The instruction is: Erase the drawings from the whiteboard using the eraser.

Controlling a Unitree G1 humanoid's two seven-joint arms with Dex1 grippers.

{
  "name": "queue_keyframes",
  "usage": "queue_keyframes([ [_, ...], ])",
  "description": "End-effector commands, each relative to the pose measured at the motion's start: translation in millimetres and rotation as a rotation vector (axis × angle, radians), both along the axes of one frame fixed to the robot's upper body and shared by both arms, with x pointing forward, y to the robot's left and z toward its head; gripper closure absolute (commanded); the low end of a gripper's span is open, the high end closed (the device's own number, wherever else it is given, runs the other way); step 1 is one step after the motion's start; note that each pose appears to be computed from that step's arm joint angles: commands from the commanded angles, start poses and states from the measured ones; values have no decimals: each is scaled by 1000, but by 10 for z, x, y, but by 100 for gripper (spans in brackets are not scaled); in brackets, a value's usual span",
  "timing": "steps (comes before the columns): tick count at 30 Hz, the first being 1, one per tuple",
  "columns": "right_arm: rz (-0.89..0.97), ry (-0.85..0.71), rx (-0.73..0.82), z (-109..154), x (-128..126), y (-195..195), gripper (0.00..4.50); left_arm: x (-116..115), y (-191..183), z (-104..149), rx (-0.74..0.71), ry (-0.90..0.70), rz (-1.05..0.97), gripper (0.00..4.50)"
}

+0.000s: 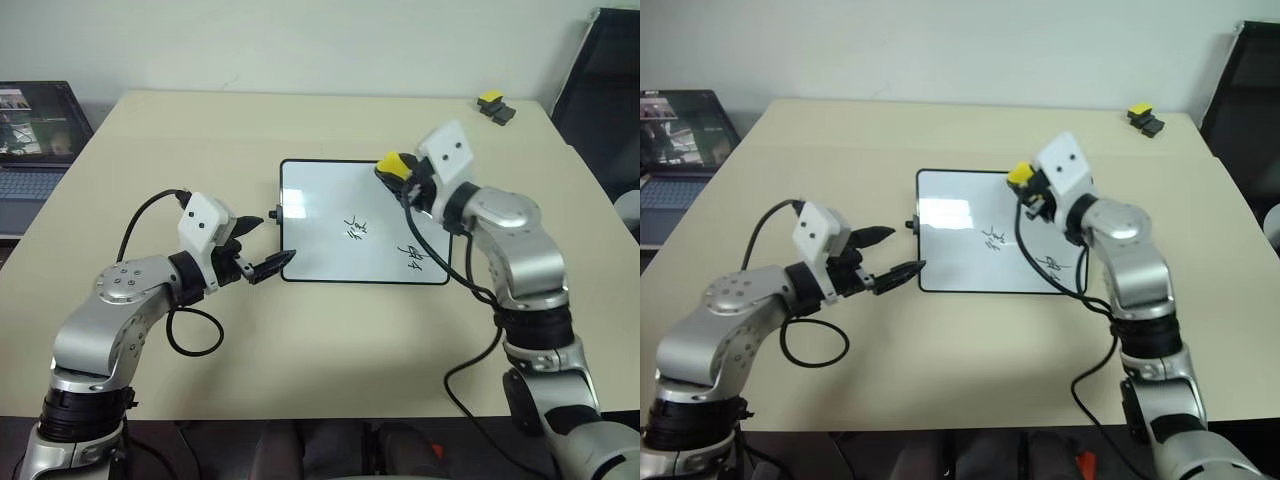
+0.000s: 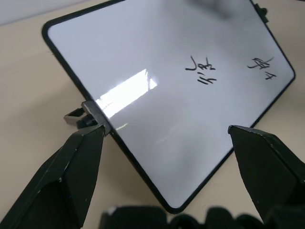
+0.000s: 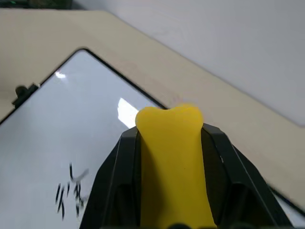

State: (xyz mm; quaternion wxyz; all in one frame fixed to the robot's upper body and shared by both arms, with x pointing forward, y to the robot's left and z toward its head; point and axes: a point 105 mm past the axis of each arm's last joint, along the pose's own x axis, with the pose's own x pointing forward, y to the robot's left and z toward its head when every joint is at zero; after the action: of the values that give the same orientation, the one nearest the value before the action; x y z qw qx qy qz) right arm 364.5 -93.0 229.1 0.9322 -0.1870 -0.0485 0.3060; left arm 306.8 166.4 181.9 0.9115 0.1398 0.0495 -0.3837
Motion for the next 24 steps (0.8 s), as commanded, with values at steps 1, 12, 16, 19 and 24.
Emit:
queue_keyframes([
  [1, -7, -34, 20, 78, -201, -14, 316, -28, -21, 111, 26, -32, -49, 0],
  [12, -40, -39, 9, 18, -257, 46, 316, 8, -1, 165, 53, -42, -60, 0],
  [16, -42, -38, 11, 1, -247, 61, 316, 5, -15, 158, 51, -41, -60, 0],
  [19, -37, -33, 9, -20, -249, 79, 316, 14, -17, 156, 48, -39, -54, 0],
  [24, -13, -21, -10, -67, -276, 119, 316, -11, -52, 159, 46, -32, -73, 0],
])
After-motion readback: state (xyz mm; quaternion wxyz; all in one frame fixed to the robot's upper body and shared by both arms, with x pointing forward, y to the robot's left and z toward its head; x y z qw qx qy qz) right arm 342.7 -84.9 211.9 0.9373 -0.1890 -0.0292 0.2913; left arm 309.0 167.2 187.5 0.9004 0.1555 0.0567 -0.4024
